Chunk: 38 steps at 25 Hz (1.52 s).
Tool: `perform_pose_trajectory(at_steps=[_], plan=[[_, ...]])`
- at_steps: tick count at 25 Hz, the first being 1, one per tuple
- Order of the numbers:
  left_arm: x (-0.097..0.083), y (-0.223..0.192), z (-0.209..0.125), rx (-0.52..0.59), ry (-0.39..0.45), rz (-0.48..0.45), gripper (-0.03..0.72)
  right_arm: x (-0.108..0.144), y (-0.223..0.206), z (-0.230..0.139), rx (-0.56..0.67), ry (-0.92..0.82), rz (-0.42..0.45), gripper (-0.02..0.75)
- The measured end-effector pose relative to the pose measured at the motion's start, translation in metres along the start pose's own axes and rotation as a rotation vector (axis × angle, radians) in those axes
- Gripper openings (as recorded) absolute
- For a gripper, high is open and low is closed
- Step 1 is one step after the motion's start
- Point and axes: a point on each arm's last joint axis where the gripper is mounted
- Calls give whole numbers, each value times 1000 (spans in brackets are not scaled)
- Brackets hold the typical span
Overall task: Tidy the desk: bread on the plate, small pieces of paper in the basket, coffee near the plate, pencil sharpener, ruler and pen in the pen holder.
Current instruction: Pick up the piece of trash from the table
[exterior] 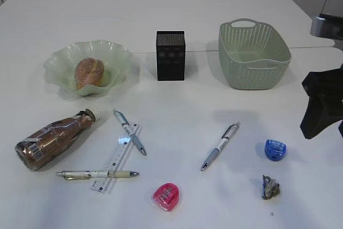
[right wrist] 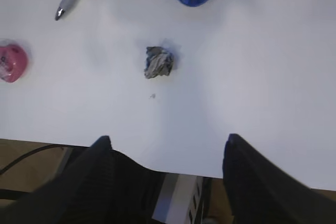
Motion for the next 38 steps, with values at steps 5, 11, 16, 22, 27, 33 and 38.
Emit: perform_pose_trajectory(at_steps=[5,11,16,22,27,33,38], plan=[[-3,0,0,1,16,-30,474,9,-6,1,21,26,12,512],[-4,0,0,1,23,-45,474,12,-38,16,99,25,7,512],[-4,0,0,1,23,-45,474,15,-74,26,192,31,-6,512],[-4,0,0,1,23,-45,474,16,-108,33,268,25,-22,512],[-4,0,0,1,23,-45,473,16,-120,36,279,24,-27,512],[-4,0,0,1,25,-45,474,12,-149,41,312,10,-40,512],[-4,0,0,1,25,-45,474,10,-158,43,315,3,-45,512]])
Point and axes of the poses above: a point on each arm's last joint axis where the gripper is mounted, y pointing back along that axis away from the gripper, x along the wrist's bending axis when the last joint is at zero, z = x × y, and after that the axes turned 1 degree about y, right-handed
